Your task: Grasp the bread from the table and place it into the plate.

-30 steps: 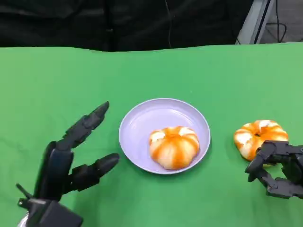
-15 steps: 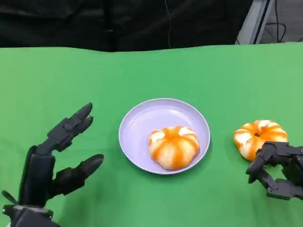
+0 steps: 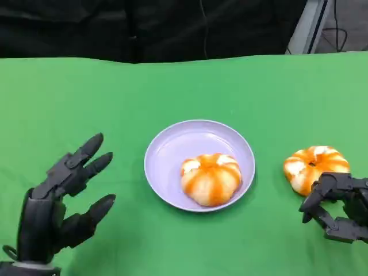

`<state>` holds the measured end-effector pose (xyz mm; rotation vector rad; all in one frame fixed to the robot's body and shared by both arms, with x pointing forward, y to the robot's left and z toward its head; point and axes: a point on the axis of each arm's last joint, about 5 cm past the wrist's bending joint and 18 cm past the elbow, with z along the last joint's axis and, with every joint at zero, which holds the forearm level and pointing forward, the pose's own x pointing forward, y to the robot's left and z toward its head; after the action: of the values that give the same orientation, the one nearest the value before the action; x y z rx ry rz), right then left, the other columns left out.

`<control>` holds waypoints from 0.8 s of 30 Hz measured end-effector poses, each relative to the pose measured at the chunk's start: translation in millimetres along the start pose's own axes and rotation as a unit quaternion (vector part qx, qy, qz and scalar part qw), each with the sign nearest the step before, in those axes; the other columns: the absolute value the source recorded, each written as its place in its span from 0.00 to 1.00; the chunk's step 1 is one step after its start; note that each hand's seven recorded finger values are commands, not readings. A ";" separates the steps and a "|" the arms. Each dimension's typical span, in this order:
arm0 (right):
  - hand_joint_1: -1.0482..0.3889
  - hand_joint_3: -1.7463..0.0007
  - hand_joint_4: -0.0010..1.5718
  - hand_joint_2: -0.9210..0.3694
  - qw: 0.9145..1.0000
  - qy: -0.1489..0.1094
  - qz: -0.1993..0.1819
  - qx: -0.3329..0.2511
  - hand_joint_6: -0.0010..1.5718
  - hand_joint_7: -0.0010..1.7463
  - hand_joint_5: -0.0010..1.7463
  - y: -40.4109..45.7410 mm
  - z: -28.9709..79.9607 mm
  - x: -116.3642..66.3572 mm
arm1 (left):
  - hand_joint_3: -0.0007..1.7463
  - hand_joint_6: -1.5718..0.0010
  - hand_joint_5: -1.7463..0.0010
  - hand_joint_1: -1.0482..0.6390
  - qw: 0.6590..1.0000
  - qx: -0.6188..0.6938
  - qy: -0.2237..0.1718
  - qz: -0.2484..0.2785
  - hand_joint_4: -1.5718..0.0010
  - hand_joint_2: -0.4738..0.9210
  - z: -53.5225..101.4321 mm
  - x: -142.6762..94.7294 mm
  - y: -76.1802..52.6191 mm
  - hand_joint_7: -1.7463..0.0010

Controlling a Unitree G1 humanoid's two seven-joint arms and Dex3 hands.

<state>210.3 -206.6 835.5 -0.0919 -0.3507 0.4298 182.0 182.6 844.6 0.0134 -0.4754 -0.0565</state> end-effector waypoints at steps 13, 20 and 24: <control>0.82 0.49 0.55 0.19 1.000 -0.001 -0.001 -0.001 0.58 0.60 0.82 -0.1 0.1 0.8 | 0.20 0.58 0.99 0.64 0.991 -0.126 0.041 0.035 0.55 1.00 -5.1 -9.6 -1.3 0.98; 0.83 0.49 0.55 0.20 1.000 0.000 -0.002 -0.001 0.58 0.59 0.82 0.0 -0.1 0.8 | 0.22 0.46 0.96 0.64 0.988 -0.129 0.065 0.059 0.41 1.00 -5.3 -14.3 -3.9 0.97; 0.82 0.49 0.55 0.19 1.000 0.001 -0.002 0.000 0.58 0.59 0.82 0.0 -0.3 0.7 | 0.20 0.35 0.93 0.62 0.989 -0.118 0.069 0.063 0.30 1.00 -5.4 -14.8 -4.7 0.94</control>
<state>211.0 -206.3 835.5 -0.0920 -0.3495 0.4259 171.0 178.7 832.9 -0.2437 -0.3281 0.0131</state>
